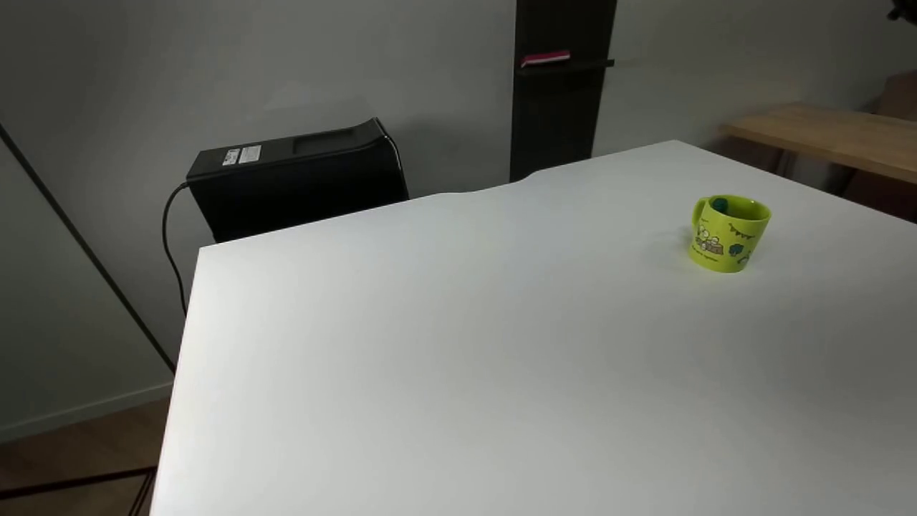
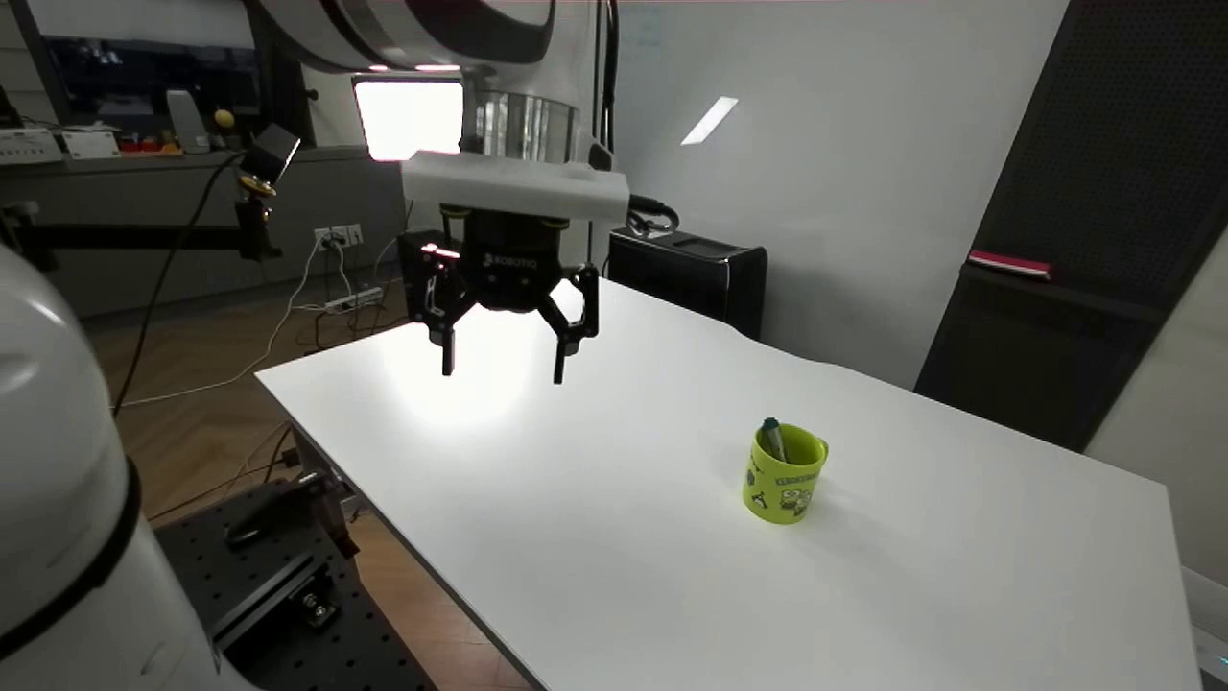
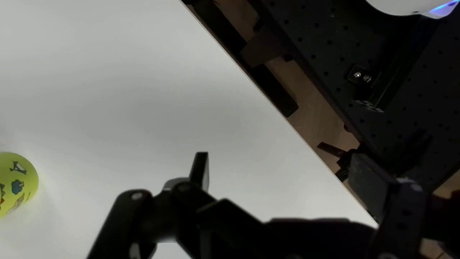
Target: Pick up the marker from the cup and place it on the table
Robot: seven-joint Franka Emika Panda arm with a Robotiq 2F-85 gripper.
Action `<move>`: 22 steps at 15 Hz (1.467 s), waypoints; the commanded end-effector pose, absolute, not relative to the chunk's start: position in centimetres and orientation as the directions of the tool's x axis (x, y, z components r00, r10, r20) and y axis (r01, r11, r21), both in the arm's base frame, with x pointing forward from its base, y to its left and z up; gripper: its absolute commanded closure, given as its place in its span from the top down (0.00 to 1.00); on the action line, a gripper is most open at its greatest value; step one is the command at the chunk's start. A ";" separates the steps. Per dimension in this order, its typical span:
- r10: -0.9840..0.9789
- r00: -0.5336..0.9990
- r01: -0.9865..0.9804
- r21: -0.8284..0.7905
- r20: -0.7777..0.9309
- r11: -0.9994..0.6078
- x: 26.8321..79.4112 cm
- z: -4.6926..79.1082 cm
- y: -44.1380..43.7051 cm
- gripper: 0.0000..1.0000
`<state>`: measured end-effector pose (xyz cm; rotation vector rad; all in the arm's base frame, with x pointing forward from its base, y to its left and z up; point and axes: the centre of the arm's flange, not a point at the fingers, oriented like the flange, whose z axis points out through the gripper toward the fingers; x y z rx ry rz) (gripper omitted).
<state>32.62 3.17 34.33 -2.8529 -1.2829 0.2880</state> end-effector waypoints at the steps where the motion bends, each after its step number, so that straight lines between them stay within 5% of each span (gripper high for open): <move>1: 0.786 0.590 0.792 -0.056 -0.183 -0.607 34.6 30.2 5.3 1.00; 22: 0.738 0.622 0.779 0.105 -0.262 -0.619 47.2 19.7 4.6 1.00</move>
